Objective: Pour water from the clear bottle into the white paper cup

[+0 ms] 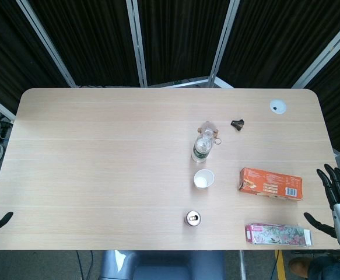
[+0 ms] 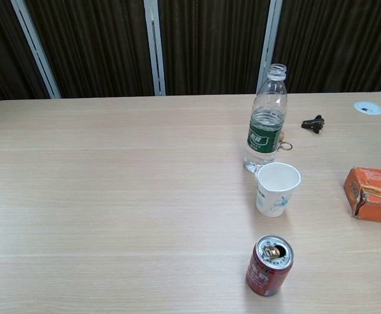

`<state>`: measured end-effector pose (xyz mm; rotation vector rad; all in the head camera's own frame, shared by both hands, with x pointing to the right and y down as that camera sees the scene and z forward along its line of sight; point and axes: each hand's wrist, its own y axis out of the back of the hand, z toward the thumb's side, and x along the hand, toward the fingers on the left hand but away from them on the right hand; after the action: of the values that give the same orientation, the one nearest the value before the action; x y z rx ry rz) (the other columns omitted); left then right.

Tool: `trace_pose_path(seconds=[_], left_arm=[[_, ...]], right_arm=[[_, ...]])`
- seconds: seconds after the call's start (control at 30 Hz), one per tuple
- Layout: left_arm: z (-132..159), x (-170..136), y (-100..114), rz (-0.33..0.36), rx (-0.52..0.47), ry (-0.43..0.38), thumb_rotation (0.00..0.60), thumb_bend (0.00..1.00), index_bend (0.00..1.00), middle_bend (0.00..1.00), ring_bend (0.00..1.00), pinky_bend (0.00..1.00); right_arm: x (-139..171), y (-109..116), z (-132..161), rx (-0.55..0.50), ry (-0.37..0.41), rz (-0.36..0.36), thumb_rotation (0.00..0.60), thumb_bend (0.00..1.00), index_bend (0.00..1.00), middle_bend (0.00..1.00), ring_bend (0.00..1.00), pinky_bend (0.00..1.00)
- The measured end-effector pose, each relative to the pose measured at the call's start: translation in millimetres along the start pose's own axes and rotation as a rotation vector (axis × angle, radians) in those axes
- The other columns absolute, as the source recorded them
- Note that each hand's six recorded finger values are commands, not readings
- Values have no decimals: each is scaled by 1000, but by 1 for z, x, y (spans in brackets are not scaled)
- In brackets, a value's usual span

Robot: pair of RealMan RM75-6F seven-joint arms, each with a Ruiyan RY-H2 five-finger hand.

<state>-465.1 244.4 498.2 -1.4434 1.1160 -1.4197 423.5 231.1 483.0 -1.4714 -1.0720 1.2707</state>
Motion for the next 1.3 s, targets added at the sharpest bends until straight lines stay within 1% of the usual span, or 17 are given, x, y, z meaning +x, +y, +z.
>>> trace_pose_path(seconds=[0.23, 0.37, 0.47, 0.57, 0.77, 0.9, 0.97, 1.1, 1.2, 1.3], left_arm=[[0, 0, 0, 0, -3, 2, 600, 0, 0, 0, 0, 0], [-1, 0, 0, 1, -2, 2, 600, 0, 0, 0, 0, 0], [0, 2, -2, -5, 0, -1, 600, 0, 0, 0, 0, 0], [1, 4, -5, -13, -1, -5, 600, 0, 0, 0, 0, 0], [6, 11, -10, -22, -1, -8, 600, 0, 0, 0, 0, 0], [4, 14, -13, -28, 7, 9, 600, 0, 0, 0, 0, 0], [3, 17, -14, -30, 11, 24, 600, 0, 0, 0, 0, 0], [-1, 24, -19, -38, 22, 56, 600, 0, 0, 0, 0, 0], [-3, 29, -23, -45, 31, 78, 600, 0, 0, 0, 0, 0], [-6, 33, -25, -46, 40, 96, 600, 0, 0, 0, 0, 0]], right_arm=[[0, -2, 0, 3, 1, 7, 600, 0, 0, 0, 0, 0], [-2, -5, 0, -6, 4, 27, 600, 0, 0, 0, 0, 0], [-9, -10, 1, -47, 10, 52, 600, 0, 0, 0, 0, 0], [-22, -17, 0, -122, 24, 92, 600, 0, 0, 0, 0, 0], [-74, -44, -4, -302, 58, 226, 600, 0, 0, 0, 0, 0], [-122, -62, -6, -407, 65, 326, 600, 0, 0, 0, 0, 0], [-144, -68, -3, -439, 71, 363, 600, 0, 0, 0, 0, 0], [-190, -84, 12, -496, 92, 440, 600, 0, 0, 0, 0, 0], [-213, -99, 30, -533, 117, 485, 600, 0, 0, 0, 0, 0], [-229, -115, 50, -571, 138, 523, 600, 0, 0, 0, 0, 0]])
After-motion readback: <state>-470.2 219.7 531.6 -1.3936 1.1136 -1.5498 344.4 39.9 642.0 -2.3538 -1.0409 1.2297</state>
